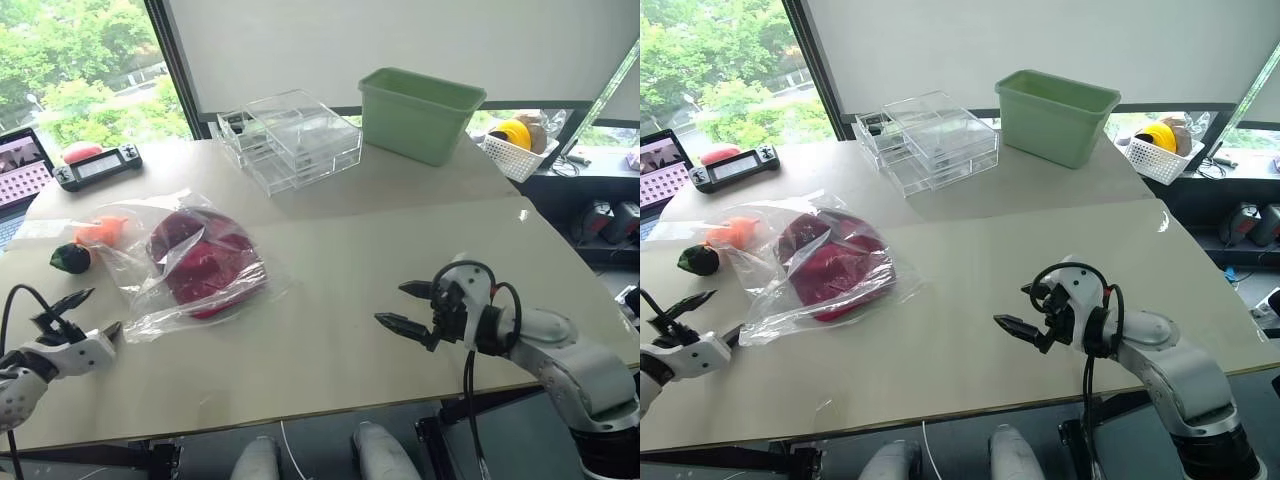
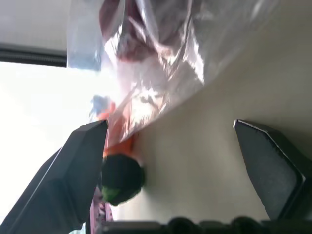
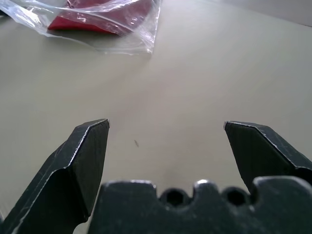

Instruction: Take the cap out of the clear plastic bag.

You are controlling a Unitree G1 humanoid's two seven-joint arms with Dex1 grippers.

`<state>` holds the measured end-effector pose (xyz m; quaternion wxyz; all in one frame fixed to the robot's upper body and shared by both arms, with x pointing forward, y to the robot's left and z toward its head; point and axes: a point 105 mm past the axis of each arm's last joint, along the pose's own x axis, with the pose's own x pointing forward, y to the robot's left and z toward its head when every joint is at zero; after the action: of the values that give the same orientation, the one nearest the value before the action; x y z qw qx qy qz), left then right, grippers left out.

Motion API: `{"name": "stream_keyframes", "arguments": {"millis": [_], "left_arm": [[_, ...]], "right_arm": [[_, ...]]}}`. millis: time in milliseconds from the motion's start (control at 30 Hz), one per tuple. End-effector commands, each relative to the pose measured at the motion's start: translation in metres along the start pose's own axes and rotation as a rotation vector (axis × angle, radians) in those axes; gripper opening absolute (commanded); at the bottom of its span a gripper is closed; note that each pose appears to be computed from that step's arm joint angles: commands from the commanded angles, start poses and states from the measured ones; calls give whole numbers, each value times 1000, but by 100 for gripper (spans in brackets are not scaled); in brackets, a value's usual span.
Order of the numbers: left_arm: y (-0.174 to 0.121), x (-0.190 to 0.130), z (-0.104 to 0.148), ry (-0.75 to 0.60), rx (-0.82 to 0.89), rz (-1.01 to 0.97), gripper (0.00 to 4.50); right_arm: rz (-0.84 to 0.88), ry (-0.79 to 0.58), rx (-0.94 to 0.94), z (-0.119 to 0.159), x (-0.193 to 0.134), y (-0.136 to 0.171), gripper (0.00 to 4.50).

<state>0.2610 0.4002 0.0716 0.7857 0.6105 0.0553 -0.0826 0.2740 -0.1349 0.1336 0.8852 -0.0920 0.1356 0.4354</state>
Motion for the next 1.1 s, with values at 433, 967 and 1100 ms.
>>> {"name": "stream_keyframes", "arguments": {"millis": [433,967,1100], "left_arm": [[68,65,66,-203,-879,238,447],[95,34,77,-346,-1343,-361,447],[117,3,154,-619,-1461,-764,447]], "right_arm": [[20,-21,-64,8,2,-1,450],[35,-16,-68,6,6,-1,450],[34,-18,-80,8,8,-4,450]]}}
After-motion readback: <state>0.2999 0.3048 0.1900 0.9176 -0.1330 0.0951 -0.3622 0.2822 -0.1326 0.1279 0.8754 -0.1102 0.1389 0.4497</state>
